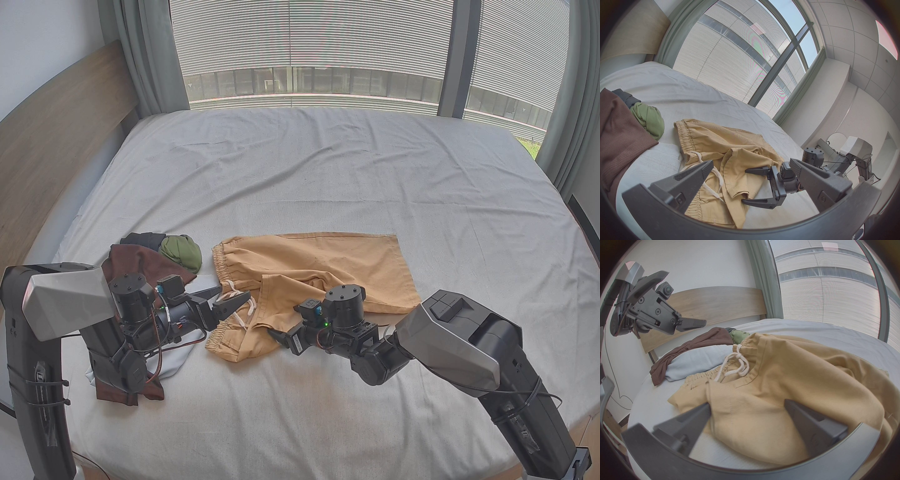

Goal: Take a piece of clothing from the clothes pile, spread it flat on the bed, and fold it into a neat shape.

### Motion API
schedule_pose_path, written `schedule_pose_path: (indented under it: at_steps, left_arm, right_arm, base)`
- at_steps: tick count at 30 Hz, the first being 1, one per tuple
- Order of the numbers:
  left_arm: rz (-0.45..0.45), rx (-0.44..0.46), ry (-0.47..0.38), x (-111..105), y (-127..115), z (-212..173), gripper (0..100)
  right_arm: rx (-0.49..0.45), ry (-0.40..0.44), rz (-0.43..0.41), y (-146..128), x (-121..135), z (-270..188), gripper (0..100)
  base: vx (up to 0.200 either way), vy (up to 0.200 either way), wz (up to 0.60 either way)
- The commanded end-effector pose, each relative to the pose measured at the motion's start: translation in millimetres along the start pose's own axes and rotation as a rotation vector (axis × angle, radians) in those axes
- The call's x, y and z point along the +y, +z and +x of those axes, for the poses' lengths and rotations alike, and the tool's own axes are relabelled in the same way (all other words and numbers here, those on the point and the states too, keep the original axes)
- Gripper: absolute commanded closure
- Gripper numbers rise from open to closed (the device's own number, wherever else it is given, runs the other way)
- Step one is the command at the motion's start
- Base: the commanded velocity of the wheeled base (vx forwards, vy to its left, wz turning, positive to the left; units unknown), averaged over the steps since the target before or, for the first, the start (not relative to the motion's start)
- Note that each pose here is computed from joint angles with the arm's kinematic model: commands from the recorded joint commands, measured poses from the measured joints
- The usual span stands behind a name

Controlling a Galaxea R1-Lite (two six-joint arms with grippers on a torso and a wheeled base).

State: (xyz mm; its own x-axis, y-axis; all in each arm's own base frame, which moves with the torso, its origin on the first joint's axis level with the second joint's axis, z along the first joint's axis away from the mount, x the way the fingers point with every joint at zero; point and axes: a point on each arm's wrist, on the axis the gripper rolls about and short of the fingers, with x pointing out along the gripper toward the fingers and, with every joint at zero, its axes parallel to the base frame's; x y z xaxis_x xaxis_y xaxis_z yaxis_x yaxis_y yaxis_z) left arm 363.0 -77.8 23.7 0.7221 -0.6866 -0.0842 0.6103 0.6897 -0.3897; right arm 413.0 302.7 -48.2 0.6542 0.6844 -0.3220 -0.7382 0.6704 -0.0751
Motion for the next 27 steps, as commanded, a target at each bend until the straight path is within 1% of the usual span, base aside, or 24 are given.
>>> schedule_pose_path:
  at_steps: [1,8,11,13,14,16,17,27]
  left_arm:
    - [-0.001,0.0,0.0,0.0,-0.2,0.0,0]
    - [-0.001,0.0,0.0,0.0,-0.2,0.0,0]
    - [-0.001,0.0,0.0,0.0,-0.2,0.0,0]
    - [-0.001,0.0,0.0,0.0,-0.2,0.0,0]
    - [0.001,0.001,-0.001,-0.4,-0.3,0.3,0]
    - [0.001,0.001,-0.001,-0.4,-0.3,0.3,0]
    - [0.002,0.003,-0.005,-1.8,-0.9,1.2,0]
    - [0.001,0.011,-0.009,-3.1,-4.0,2.7,0]
  right_arm:
    - [-0.004,0.006,0.0,1.0,3.4,1.0,100]
    - [-0.009,0.005,0.006,4.1,5.4,0.5,100]
    - [-0.028,-0.006,0.019,20.3,3.7,-8.6,100]
    - [-0.031,-0.006,0.02,24.5,3.7,-12.1,100]
    - [-0.037,-0.01,0.03,33.3,3.1,-20.4,100]
    - [-0.037,-0.01,0.03,33.9,3.1,-21.1,100]
    - [-0.044,-0.033,0.041,45.4,-0.9,-36.1,100]
    - [-0.047,-0.078,0.063,74.0,-17.1,-85.5,100]
  base:
    - [0.0,0.0,0.0]
    - [0.0,0.0,0.0]
    - [0.0,0.0,0.0]
    - [0.0,0.0,0.0]
    - [0.0,0.0,0.0]
    - [0.0,0.0,0.0]
    - [0.0,0.0,0.0]
    - [0.0,0.0,0.0]
